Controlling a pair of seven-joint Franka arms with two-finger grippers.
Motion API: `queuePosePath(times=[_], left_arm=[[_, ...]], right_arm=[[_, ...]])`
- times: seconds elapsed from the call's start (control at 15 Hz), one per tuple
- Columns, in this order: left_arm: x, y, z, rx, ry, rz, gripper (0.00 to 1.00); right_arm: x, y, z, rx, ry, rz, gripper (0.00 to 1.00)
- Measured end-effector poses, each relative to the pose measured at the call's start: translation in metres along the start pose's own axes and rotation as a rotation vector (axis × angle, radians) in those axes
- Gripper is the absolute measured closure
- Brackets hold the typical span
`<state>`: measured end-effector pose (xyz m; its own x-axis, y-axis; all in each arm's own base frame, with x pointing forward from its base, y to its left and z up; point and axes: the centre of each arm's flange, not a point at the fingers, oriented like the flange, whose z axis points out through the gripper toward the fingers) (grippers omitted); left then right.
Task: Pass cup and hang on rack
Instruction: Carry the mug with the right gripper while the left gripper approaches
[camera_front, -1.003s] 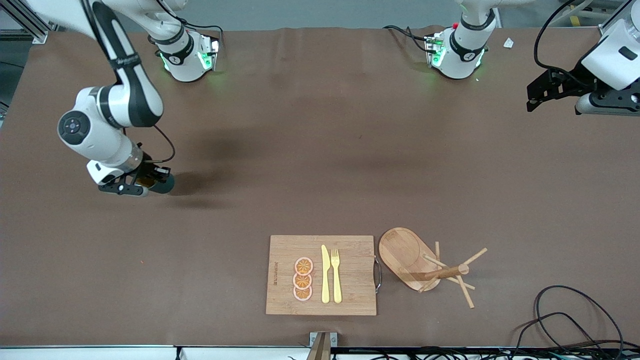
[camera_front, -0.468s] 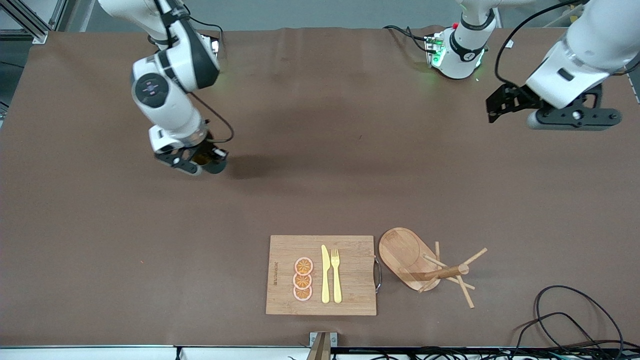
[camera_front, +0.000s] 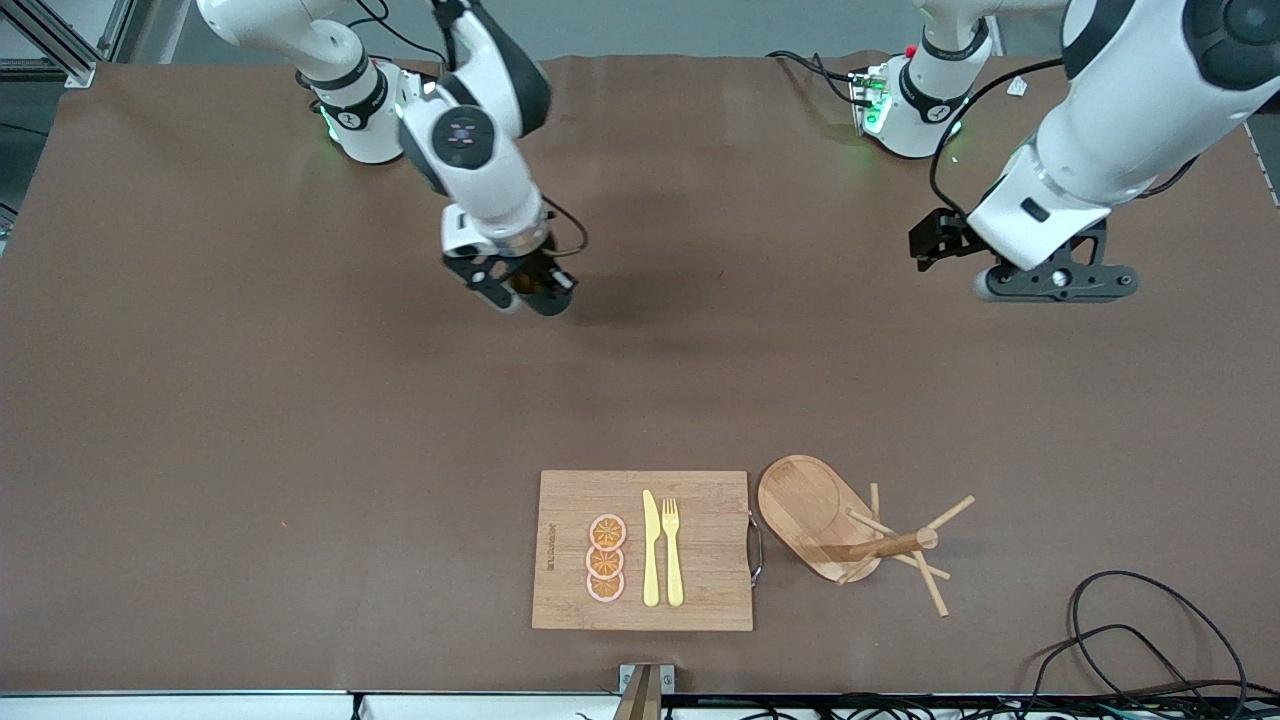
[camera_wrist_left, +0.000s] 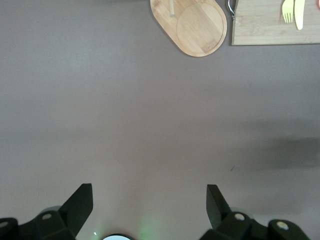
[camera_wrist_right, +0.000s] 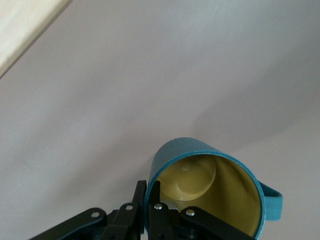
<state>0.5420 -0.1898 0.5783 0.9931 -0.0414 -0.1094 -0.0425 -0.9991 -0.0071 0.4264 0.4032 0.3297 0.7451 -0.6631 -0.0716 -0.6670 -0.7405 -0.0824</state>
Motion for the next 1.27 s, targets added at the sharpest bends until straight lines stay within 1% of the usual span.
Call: queuePosePath(times=[0.2, 0.4, 0.53, 0.74, 0.87, 1.07, 1.27], left_arm=[[0.011, 0.013, 0.018, -0.006, -0.026, 0.005, 0.00], [0.028, 0.027, 0.036, -0.026, -0.012, -0.032, 0.00], [0.037, 0.029, 0.047, -0.034, -0.015, -0.044, 0.00], [0.043, 0.040, 0.061, -0.038, -0.028, -0.032, 0.00], [0.045, 0.047, 0.066, -0.042, -0.026, -0.047, 0.00], [0.047, 0.060, 0.074, -0.046, -0.024, -0.077, 0.00], [0.048, 0.076, 0.084, -0.047, -0.025, -0.113, 0.00]], right_arm=[[-0.040, -0.035, 0.031, -0.012, 0.024, 0.088, 0.96], [-0.061, -0.056, 0.054, -0.015, 0.031, 0.170, 0.96], [-0.072, -0.069, 0.059, -0.012, 0.028, 0.208, 0.96], [-0.089, -0.083, 0.058, -0.033, 0.029, 0.249, 0.96], [-0.097, -0.091, 0.059, -0.041, 0.039, 0.259, 0.96], [-0.108, -0.104, 0.062, -0.069, 0.053, 0.249, 0.96], [-0.122, -0.115, 0.071, -0.066, 0.069, 0.220, 0.96]])
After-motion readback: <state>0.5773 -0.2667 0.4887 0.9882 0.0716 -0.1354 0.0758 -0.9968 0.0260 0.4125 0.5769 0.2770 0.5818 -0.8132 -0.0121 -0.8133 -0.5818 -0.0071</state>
